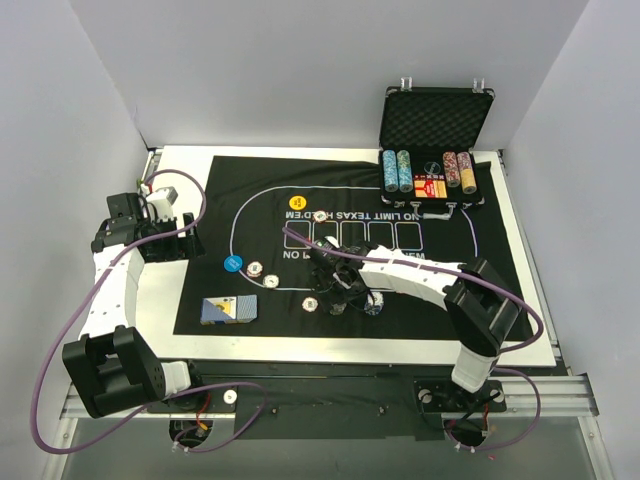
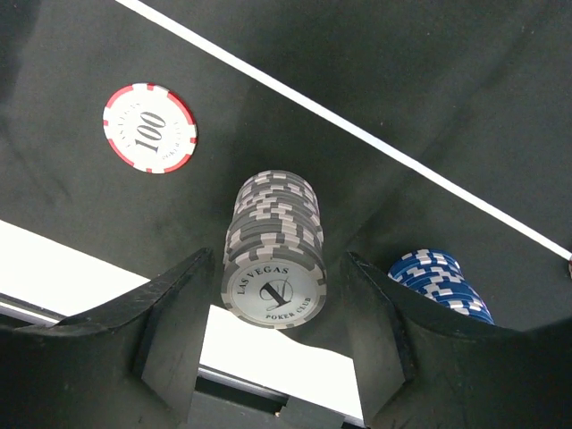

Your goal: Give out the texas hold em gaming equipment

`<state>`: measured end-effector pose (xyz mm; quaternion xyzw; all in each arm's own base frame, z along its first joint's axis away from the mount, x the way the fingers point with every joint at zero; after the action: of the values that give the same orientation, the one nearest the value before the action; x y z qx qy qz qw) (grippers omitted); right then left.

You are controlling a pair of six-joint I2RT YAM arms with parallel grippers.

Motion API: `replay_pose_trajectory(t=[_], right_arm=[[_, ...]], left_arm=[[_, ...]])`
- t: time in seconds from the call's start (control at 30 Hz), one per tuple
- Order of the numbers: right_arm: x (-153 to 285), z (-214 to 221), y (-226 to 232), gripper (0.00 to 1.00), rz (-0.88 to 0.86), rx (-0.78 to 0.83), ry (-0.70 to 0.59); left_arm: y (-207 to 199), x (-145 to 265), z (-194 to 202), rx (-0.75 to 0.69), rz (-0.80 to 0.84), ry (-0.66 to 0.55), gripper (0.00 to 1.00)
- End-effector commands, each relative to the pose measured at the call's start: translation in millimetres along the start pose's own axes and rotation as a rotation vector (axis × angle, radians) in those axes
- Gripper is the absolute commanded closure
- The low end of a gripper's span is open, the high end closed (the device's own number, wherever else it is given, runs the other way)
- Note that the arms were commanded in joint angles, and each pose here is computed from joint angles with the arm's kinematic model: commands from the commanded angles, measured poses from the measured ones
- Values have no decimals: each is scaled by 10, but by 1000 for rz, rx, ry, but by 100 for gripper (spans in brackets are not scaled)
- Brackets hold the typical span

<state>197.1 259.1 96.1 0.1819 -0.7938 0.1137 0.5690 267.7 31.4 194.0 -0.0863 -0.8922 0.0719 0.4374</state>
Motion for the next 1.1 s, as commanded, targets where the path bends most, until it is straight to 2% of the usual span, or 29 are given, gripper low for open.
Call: replay_pose_trajectory(t=[0.0, 0.13, 0.53, 0.8, 1.07], right_arm=[[-14, 61, -12, 47, 6, -9, 29], [-44, 82, -13, 51, 7, -8, 33], [-2, 42, -31, 77, 0, -22, 13], [373, -230, -75, 79, -24, -35, -68], [586, -840, -200, 80, -72, -139, -178]], left_arm=[[12, 98, -154, -34, -10, -76, 7], [10, 103, -166, -34, -9, -77, 7], [8, 109, -186, -30, -7, -79, 7], [39, 81, -206, -28, -23, -79, 7], [43, 19, -197, -17, -1, -65, 7]])
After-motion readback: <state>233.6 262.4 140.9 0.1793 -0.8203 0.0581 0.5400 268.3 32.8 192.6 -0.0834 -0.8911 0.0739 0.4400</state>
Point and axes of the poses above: each gripper's point midway between its finger pads, its own x axis back along the fingers, its own y axis along the line the jaws close on, z = x × y, the point moved 6 cm from there along x, back along the fingers, and after that the axes turned 4 degrees about -x, right-handed, at the moved point
